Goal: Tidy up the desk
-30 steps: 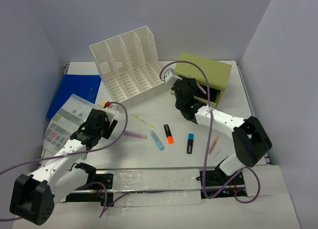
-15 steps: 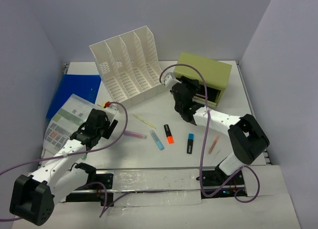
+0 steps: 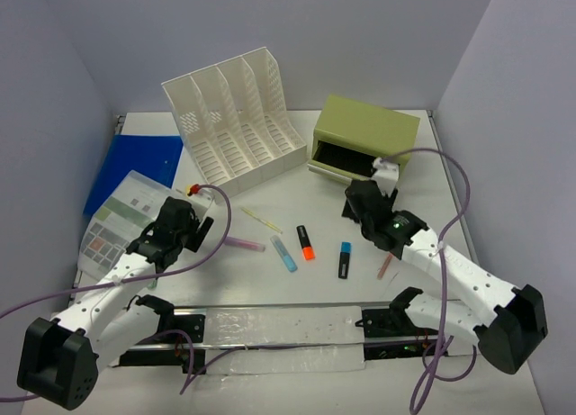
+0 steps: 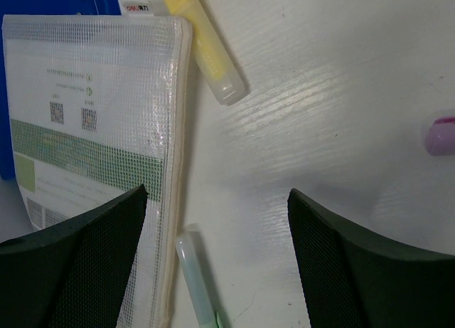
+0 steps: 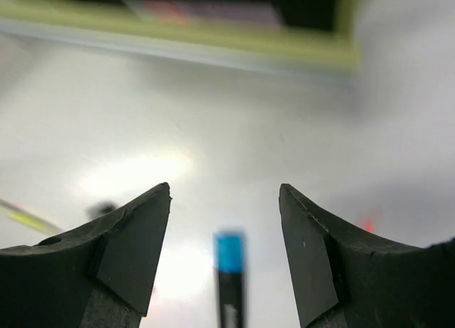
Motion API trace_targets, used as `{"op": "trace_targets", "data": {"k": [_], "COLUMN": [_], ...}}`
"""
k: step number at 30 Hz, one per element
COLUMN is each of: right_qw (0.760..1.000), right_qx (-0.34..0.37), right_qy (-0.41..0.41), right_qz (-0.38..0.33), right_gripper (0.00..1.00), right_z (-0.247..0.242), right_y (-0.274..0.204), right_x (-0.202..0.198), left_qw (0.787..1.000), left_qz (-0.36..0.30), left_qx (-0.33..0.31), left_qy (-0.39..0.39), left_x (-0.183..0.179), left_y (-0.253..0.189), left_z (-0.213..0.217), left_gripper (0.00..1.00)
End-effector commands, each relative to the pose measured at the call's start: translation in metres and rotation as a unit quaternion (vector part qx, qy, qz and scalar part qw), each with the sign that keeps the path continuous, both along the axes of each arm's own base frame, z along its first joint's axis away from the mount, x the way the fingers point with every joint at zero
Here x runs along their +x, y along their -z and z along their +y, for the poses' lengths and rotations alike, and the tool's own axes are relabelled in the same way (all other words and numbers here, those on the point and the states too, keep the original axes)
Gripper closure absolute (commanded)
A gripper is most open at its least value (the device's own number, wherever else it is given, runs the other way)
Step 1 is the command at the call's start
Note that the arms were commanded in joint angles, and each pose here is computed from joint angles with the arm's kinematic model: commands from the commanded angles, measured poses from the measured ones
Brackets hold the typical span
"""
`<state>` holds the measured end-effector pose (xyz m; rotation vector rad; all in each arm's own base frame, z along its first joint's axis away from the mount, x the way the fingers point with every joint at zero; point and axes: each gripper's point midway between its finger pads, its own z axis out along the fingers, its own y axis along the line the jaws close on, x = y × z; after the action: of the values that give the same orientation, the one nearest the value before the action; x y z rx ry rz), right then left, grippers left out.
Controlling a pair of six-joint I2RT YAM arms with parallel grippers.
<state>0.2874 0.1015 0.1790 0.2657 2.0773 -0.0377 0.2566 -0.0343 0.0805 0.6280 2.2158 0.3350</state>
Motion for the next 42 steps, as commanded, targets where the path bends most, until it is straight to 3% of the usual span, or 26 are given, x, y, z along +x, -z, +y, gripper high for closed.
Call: {"op": "trace_targets", "data": {"k": [1, 6, 10, 16, 21, 29, 33, 38, 42], "right_qw": [0.978, 0.962, 0.949, 0.931, 0.919, 0.912, 0.912, 0.900, 0.892], "right_qx": [0.084, 0.135, 0.149, 0.168, 0.180, 0.152, 0.146, 0.124, 0.111], "right_qy": [0.110, 0.169, 0.236, 0.294, 0.300, 0.262, 0.241, 0.219, 0.204], "right_qz": [0.158, 0.168, 0.148, 0.134, 0.180, 0.275, 0.300, 0.356, 0.388], "right_gripper": [0.30, 0.24, 0.11, 0.11, 0.13, 0.46, 0.39, 0.69, 0.80], "right_z": [-0.028, -0.043, -0.068, -0.093, -0.089, -0.076, -0.070, -0.063, -0.061], "right_y": [0.109, 0.131, 0.140, 0.142, 0.166, 0.179, 0.179, 0.189, 0.193], "right_x": [-0.072, -0.096, -0.102, -0.095, -0.095, -0.099, -0.098, -0.095, -0.105], "left_qw": [0.999, 0.999, 0.999, 0.999, 0.999, 0.999, 0.999, 0.999, 0.999], "left_qz": [-0.027, -0.024, -0.027, -0.029, -0.034, -0.041, -0.045, -0.045, -0.046], "left_qx": [-0.023, -0.025, -0.026, -0.021, -0.023, -0.021, -0.020, -0.016, -0.016], "left_qy": [-0.002, -0.001, 0.000, 0.003, 0.001, -0.003, -0.009, -0.014, -0.015], "left_x": [0.007, 0.003, 0.002, 0.001, 0.002, 0.002, 0.002, 0.002, 0.003], "left_y": [-0.021, -0.016, -0.016, -0.016, -0.019, -0.024, -0.025, -0.025, -0.026], "left_z": [-0.005, -0.004, -0.006, -0.007, -0.007, -0.006, -0.004, -0.002, -0.002], "left_gripper": [0.14, 0.14, 0.14, 0.14, 0.14, 0.14, 0.14, 0.14, 0.14]}}
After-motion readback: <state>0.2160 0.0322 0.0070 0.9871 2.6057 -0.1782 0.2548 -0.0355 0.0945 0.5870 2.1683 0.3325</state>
